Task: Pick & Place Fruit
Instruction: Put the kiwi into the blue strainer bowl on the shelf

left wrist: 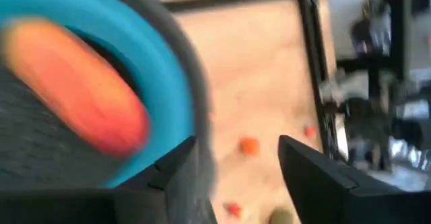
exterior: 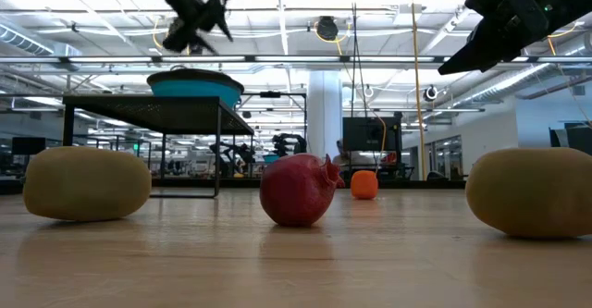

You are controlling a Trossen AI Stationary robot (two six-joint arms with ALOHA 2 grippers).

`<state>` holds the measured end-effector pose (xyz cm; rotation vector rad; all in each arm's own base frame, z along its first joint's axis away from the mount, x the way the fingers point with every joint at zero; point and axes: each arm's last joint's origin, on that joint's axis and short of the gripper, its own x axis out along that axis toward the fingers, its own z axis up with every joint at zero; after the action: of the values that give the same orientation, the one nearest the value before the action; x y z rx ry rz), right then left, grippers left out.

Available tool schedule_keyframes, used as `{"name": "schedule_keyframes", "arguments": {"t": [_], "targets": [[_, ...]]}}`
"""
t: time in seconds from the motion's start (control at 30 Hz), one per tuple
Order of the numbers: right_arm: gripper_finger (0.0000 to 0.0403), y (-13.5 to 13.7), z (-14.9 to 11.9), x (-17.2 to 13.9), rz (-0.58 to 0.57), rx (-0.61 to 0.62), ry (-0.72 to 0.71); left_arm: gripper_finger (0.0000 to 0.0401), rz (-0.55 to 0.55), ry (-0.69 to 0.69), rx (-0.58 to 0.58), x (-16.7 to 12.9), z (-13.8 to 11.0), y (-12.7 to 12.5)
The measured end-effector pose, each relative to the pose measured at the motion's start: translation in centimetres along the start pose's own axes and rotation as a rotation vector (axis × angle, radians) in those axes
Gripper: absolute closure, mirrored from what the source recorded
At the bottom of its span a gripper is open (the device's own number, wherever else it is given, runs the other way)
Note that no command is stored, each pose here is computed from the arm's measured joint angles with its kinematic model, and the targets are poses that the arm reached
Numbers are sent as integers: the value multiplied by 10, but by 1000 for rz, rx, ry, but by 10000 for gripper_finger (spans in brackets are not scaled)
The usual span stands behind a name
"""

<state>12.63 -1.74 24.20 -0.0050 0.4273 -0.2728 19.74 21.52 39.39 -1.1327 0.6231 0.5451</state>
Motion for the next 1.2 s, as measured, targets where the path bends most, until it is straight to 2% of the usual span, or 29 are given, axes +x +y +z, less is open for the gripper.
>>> {"name": "schedule_keyframes", "arguments": {"t": [0.23,0.37,0.63,0.73,0.9,1.2], "targets": [[401,0,0,0,0,-9,0,283,-58,-12,219,-21,-57,-53],[402,0,0,0,0,-25,0,321,-73,-4,290,-26,-88,-75],[402,0,0,0,0,-36,0,393,-100,114,451,-8,-144,-112],[401,0,0,0,0,-36,0,394,-71,152,485,6,-166,-124],[402,0,0,0,0,-37,-1,397,-8,212,477,32,-203,-141],[402,0,0,0,0,-78,-1,400,144,367,342,91,-265,-154]]}}
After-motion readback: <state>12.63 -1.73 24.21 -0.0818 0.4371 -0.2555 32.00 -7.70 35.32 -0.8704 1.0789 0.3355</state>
